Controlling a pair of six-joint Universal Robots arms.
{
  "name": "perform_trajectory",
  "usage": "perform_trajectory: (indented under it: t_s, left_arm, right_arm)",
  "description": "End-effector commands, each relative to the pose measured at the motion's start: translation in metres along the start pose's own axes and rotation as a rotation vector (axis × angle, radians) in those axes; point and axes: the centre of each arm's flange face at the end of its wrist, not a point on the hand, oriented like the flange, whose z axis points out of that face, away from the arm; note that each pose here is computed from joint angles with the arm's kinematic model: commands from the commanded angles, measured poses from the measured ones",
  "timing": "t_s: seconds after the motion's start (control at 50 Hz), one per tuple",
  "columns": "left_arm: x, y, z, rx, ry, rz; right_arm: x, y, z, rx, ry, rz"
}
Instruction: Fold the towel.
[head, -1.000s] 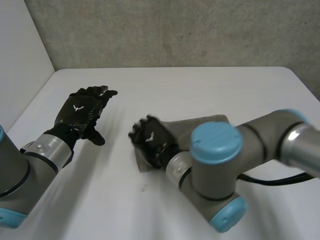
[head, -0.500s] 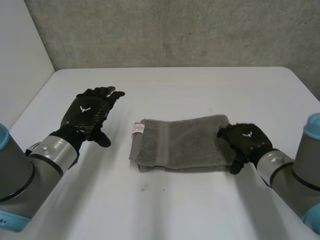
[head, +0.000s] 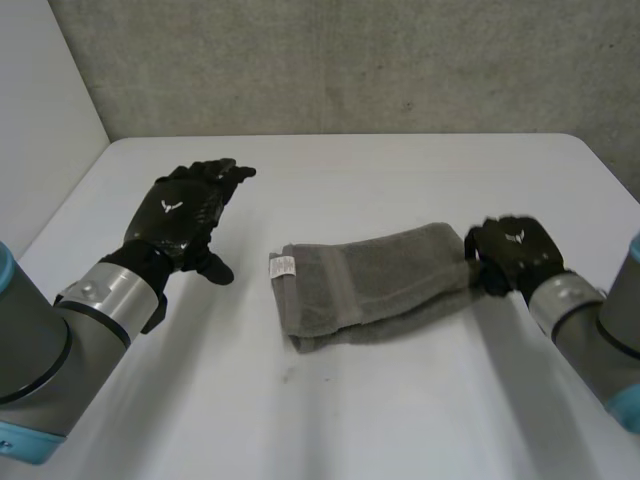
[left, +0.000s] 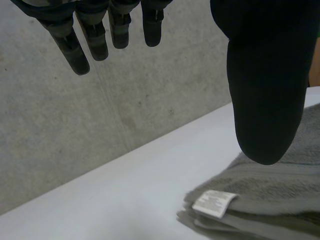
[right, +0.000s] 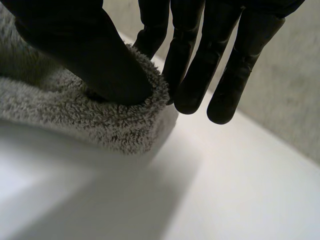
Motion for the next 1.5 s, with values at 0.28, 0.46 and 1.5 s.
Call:
perform_trajectory:
  t_s: [0.28, 0.46, 1.5]
  left_arm:
    - [-0.014, -0.024, -0.004, 0.075, -0.046, 0.015]
    - [-0.016, -0.035, 0.007, 0.104, -0.044, 0.021]
    - [0.046, 0.090, 0.036, -0.414, -0.004, -0.047]
  right_arm:
    - [-0.206, -0.029, -0.017, 0.076, -0.563, -0.139]
    - [-0.149, -0.069, -0.019, 0.127, -0.409, -0.056]
    - [-0.091, -0.009, 0.039, -0.190, -0.312, 0.215]
